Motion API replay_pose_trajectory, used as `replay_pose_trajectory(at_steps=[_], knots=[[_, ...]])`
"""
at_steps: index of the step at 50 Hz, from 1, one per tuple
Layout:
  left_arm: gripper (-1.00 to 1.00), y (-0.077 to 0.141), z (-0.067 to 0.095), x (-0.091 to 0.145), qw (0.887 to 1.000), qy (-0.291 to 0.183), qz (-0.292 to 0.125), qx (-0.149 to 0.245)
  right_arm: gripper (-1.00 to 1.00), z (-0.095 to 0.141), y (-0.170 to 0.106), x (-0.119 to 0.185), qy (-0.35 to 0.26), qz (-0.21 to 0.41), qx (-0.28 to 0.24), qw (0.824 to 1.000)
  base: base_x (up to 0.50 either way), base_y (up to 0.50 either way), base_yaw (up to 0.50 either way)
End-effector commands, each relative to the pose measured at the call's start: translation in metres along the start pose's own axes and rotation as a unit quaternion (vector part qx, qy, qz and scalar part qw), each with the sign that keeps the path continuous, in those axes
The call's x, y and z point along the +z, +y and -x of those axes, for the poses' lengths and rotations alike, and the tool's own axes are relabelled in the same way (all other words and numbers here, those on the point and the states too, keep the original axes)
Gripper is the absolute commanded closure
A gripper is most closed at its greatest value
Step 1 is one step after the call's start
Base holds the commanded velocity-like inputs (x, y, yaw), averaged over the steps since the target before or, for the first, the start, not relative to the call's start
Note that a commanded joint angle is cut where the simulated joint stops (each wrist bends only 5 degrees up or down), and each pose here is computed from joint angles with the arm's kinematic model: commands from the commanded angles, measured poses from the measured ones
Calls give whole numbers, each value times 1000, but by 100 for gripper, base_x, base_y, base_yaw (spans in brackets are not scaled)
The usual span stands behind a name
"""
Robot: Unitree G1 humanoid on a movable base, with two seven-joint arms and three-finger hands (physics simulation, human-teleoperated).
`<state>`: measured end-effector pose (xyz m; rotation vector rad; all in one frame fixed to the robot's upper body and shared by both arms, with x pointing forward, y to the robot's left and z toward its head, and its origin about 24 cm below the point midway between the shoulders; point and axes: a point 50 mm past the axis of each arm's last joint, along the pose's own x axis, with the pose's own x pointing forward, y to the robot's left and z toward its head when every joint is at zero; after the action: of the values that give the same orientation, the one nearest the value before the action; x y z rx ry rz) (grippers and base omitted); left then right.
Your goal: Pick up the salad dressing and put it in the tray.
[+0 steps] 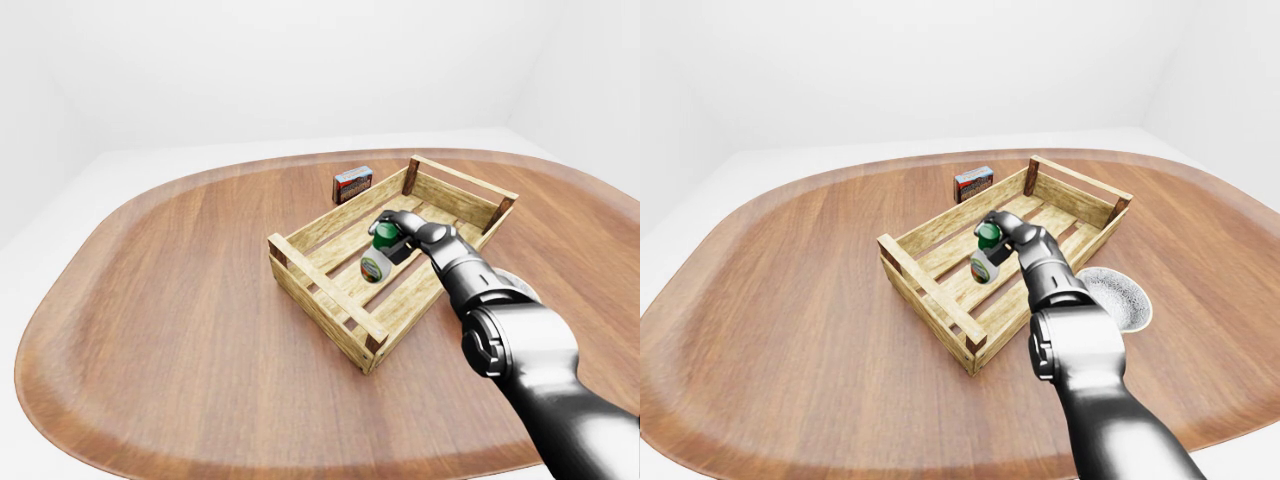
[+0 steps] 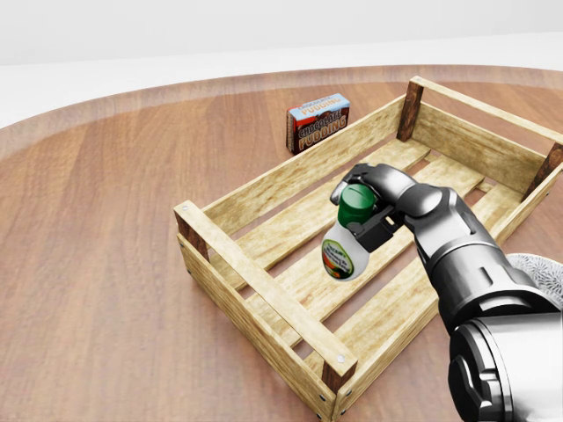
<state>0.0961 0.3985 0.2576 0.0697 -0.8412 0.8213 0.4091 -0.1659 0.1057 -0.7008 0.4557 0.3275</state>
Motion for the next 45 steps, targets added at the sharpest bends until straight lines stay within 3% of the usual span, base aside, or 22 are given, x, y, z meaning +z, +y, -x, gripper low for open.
replay_pose_trajectory(at_steps=[1,5,12,25,45], knots=[[-100,1,0,0,1000,1,-1,0,100,-1,2,-9,-5,-47,-13,999,0,0,0],[-100,-1,0,0,1000,0,0,-1,100,-3,9,-19,7,-51,-19,999,0,0,0],[-100,-2,0,0,1000,0,0,-3,100,-3,5,-23,6,-88,-71,994,0,0,0],[-100,-2,1,-1,1000,2,0,-3,100,-5,14,-27,9,-98,-61,993,0,0,0],[-100,2,1,-3,1000,7,-3,0,100,-6,15,-8,-11,-82,-34,996,0,0,0]])
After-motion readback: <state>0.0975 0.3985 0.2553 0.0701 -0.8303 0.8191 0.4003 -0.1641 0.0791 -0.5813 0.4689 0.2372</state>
